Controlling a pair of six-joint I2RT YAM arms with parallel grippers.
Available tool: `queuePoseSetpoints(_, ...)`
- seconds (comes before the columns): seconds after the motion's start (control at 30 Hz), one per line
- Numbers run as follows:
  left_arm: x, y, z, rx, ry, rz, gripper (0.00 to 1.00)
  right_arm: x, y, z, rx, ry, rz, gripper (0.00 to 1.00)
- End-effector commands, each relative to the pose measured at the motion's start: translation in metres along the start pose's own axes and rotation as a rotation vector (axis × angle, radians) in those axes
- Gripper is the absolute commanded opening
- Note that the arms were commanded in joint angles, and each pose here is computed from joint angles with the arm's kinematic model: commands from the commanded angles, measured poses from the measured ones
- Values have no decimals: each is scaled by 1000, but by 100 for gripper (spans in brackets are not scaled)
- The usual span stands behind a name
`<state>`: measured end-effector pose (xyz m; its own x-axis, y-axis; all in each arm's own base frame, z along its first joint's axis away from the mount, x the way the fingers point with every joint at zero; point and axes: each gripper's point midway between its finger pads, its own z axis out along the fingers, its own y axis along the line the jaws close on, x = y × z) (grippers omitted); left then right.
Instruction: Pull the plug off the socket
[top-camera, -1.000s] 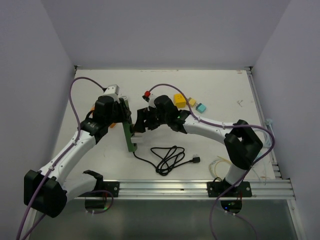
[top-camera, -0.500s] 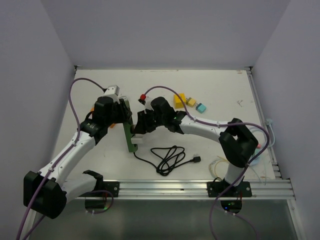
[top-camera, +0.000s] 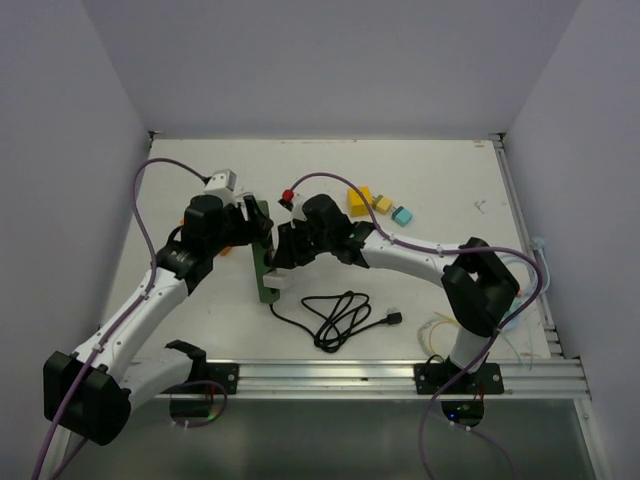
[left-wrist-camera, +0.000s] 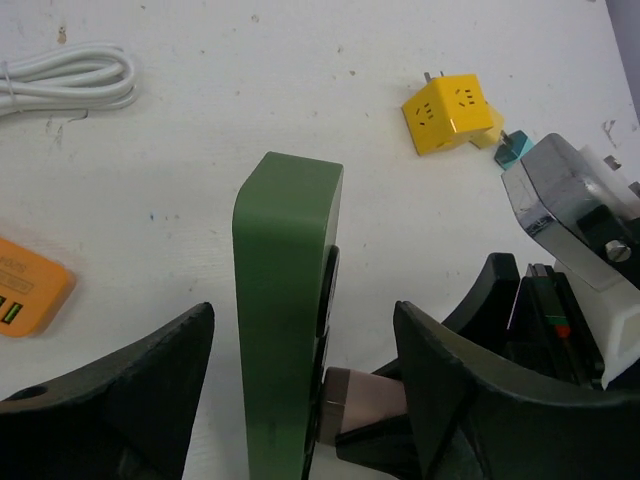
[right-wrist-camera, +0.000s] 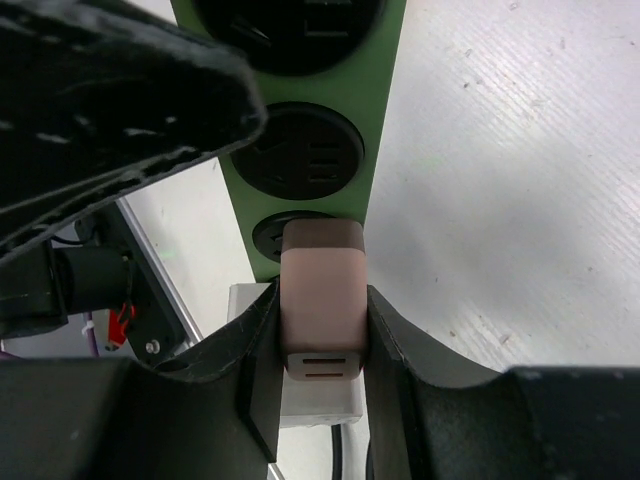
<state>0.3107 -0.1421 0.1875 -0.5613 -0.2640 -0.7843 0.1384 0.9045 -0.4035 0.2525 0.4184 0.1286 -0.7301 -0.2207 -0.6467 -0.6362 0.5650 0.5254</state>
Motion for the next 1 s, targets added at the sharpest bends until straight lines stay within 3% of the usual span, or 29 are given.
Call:
queuePoseSetpoints(0.0,-10,-10,-4,43,-49,-9,77,-48,28,-26,-35,-133,-64,0)
queuePoseSetpoints(0.03,-9,-9,-4,39,-44,-12,82,-48,28,-26,-34,-134,-64,0)
queuePoseSetpoints(0.2,19,0,2,25,30,-39,83,-57,34,-31,-47,-150,-76,0)
queuePoseSetpoints(0.5,42,-3,13,82,63,-72,72,-63,46,-34,-88,-150,-93,0)
queuePoseSetpoints(0.6,44,-4,16,99,51,-74,64,-63,49,-35,-100,-147,-95,0)
queuePoseSetpoints(0.97,33,8,16,46,-17,-36,9,-49,46,-34,-110,-105,-96,0)
